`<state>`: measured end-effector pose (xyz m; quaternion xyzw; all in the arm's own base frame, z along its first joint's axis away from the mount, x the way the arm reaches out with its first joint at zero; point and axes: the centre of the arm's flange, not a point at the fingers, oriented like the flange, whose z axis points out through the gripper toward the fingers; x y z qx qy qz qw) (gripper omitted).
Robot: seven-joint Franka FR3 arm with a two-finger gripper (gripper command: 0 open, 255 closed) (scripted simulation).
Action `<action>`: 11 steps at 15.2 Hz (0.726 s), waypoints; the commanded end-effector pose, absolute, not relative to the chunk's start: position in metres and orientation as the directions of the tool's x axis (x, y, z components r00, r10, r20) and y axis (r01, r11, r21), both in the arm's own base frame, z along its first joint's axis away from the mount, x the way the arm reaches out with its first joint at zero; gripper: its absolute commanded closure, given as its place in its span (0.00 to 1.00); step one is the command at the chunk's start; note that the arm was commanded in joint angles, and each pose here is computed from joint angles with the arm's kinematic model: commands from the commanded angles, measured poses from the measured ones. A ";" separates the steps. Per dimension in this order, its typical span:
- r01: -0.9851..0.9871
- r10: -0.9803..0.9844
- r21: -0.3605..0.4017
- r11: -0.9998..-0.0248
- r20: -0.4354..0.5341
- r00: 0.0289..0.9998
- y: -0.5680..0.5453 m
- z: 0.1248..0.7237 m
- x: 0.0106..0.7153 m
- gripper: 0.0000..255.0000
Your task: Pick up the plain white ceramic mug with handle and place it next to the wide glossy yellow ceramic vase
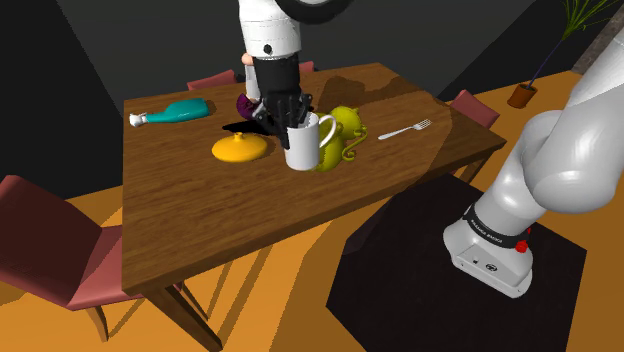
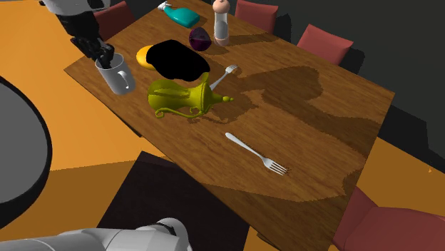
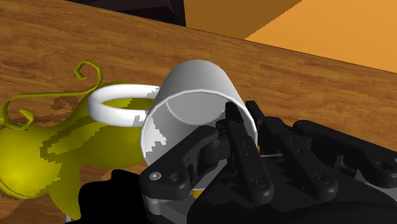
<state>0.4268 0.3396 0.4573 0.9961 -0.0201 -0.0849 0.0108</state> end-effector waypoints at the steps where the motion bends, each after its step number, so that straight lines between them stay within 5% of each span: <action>1: -0.038 -0.042 0.025 -0.999 -0.168 0.985 0.340 0.447 0.426 1.00; 11: -0.038 -0.042 0.025 -0.999 -0.168 0.985 0.340 0.394 0.426 1.00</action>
